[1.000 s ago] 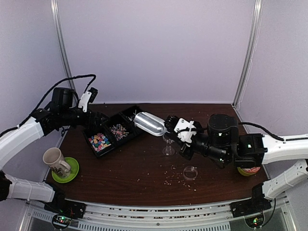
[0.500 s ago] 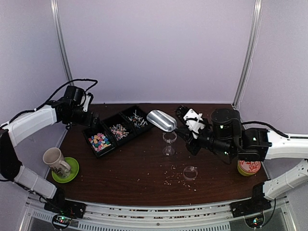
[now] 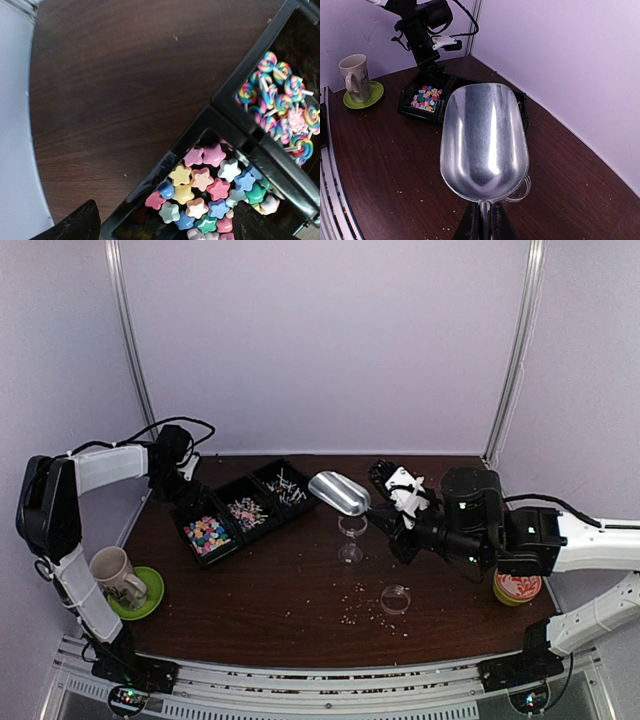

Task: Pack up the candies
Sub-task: Move the plate to the center of the board.

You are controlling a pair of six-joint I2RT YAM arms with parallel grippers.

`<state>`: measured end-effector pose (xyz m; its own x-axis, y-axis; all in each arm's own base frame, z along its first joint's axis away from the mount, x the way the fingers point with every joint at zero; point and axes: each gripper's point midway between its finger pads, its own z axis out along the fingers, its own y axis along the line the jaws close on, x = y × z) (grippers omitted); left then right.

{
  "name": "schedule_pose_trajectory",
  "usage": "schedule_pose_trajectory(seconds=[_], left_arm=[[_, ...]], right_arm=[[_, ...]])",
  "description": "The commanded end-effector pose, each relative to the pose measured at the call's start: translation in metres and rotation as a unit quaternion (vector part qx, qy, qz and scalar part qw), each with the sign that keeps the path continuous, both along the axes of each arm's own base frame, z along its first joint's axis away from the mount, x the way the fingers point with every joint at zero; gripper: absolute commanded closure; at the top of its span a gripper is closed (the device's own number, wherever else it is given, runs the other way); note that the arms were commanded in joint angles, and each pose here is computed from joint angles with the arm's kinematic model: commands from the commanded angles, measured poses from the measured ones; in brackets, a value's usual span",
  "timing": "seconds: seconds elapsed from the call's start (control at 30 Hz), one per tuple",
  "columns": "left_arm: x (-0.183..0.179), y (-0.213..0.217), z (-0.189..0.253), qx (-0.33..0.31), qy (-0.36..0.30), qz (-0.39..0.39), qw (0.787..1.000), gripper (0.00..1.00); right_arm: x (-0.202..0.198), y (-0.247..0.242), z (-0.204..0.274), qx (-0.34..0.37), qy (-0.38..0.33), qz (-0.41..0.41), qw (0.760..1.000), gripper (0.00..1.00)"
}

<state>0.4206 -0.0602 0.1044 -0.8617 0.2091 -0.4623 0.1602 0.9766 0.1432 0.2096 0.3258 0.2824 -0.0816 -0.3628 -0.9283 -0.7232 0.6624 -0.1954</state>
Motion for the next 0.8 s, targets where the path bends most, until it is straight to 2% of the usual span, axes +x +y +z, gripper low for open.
schedule_pose_trajectory(seconds=[0.0, 0.13, 0.4, 0.6, 0.77], left_arm=[[0.004, -0.005, -0.007, -0.052, 0.016, -0.022, 0.998, 0.08], [0.003, -0.009, -0.013, -0.071, 0.025, -0.032, 0.997, 0.15], [-0.008, -0.030, -0.027, -0.123, 0.058, -0.058, 0.989, 0.38], [-0.019, -0.044, -0.025, -0.126, 0.069, -0.071, 0.987, 0.42], [-0.034, -0.063, -0.029, -0.102, 0.090, -0.091, 0.986, 0.46]], right_arm=[[0.000, -0.009, 0.010, 0.023, -0.003, -0.007, 1.000, 1.00], [-0.001, -0.010, 0.011, 0.025, -0.004, -0.006, 1.000, 1.00], [0.000, -0.011, 0.016, 0.020, -0.004, -0.011, 1.000, 1.00], [0.000, -0.013, 0.022, 0.021, -0.003, -0.013, 1.000, 1.00], [0.000, -0.012, 0.025, 0.022, -0.003, -0.012, 1.000, 1.00]])
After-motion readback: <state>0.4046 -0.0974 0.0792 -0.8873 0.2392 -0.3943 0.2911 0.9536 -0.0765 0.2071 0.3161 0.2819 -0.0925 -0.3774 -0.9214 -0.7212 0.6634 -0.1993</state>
